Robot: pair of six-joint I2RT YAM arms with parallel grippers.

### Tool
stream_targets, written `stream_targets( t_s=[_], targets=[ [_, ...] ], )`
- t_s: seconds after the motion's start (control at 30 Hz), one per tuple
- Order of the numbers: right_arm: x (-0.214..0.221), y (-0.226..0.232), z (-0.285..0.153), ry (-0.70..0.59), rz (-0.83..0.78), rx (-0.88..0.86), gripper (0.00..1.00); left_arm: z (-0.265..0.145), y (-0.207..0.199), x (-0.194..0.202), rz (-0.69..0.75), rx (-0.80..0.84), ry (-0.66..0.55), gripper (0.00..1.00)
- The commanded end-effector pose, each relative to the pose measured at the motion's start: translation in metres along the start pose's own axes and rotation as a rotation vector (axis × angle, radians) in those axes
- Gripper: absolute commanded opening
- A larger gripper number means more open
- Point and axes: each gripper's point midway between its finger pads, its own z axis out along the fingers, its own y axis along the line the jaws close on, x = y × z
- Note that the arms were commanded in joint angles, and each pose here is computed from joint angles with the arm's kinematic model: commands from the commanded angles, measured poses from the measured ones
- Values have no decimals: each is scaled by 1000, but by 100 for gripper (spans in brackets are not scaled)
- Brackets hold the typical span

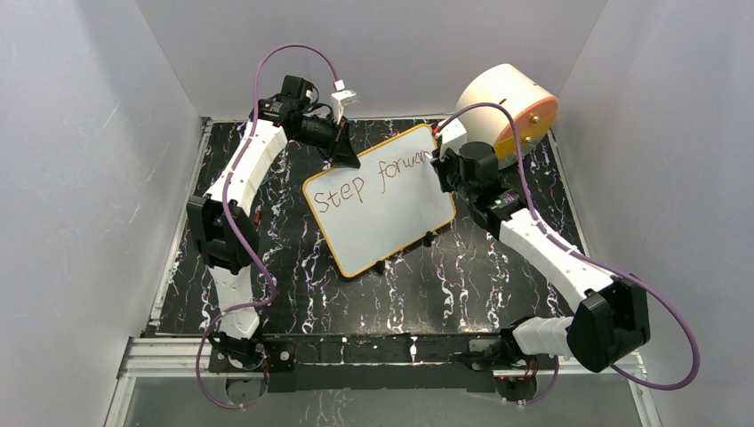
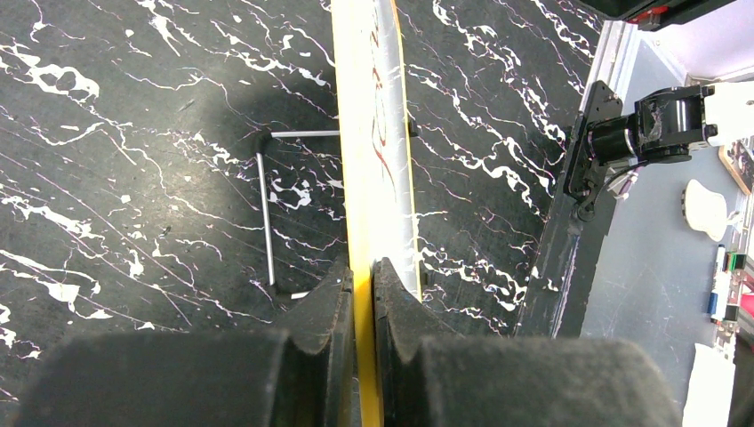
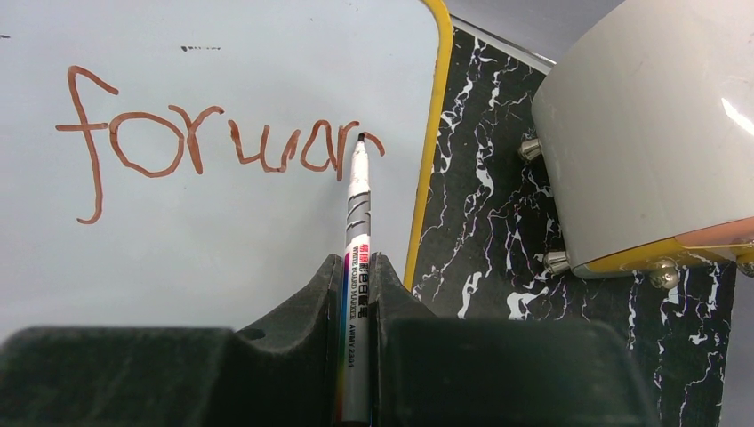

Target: Write a sentence on the whiteboard

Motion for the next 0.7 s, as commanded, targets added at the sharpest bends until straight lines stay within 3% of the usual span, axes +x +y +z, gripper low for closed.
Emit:
stream_targets(
  t_s=[0.0, 0.67],
  targets=[
    [-7, 4, -3, -6, 14, -25, 0, 21, -11, 29, 33, 29, 114, 0],
    [14, -7, -7, 54, 17, 41, 0, 23, -11, 29, 31, 38, 115, 0]
  ],
)
